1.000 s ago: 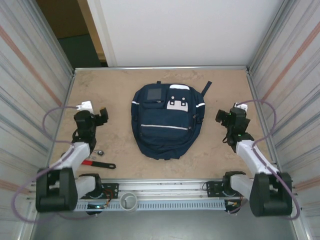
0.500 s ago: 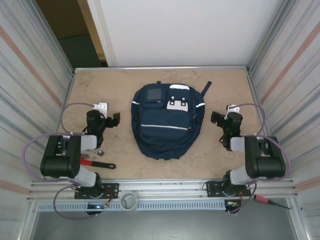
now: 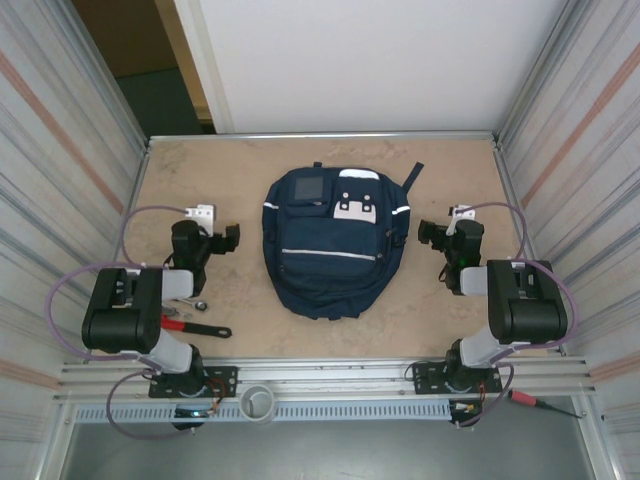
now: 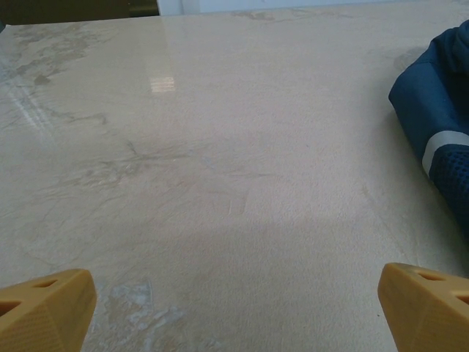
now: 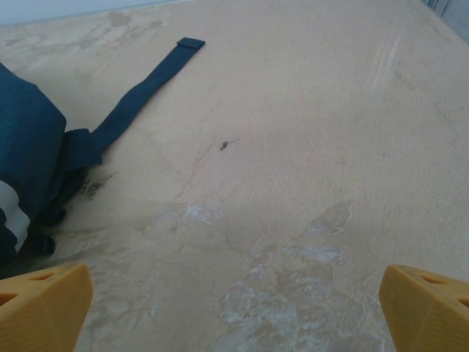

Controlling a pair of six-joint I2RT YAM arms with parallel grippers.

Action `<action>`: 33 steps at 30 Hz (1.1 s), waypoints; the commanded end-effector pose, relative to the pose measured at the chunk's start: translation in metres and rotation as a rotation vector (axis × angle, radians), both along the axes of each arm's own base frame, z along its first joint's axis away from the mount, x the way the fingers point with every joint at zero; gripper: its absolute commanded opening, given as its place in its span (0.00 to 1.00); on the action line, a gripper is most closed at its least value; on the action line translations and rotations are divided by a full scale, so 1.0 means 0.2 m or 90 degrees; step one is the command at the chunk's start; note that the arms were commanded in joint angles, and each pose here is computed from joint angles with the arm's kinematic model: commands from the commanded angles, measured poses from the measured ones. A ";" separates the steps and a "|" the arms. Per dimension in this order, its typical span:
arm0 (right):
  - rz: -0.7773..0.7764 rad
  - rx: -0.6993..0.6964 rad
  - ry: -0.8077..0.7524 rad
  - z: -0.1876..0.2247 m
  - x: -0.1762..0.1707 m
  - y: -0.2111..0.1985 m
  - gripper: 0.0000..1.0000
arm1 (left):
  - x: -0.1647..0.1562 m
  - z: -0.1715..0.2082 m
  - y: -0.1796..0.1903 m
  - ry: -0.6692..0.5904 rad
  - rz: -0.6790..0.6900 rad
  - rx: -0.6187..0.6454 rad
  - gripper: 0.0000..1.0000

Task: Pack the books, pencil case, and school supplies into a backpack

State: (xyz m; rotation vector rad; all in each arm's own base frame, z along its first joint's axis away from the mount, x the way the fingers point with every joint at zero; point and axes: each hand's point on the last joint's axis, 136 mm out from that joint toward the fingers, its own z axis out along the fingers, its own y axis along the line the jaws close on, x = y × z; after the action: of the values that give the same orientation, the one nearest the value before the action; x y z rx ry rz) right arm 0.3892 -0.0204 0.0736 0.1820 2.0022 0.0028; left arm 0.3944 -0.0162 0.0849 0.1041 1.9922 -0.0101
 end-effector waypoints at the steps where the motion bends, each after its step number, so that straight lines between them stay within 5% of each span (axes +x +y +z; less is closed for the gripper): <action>1: 0.006 -0.012 -0.017 0.04 0.03 -0.01 0.99 | 0.01 0.03 0.00 -0.018 -0.003 0.012 0.99; 33: 0.009 -0.008 -0.018 0.04 0.02 0.00 0.99 | 0.01 0.03 0.01 -0.014 -0.006 0.008 0.99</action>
State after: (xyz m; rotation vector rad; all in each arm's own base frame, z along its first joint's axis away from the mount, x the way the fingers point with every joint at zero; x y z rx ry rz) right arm 0.3893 -0.0199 0.0735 0.1800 2.0025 0.0064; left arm 0.3944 -0.0160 0.0849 0.1038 1.9922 -0.0115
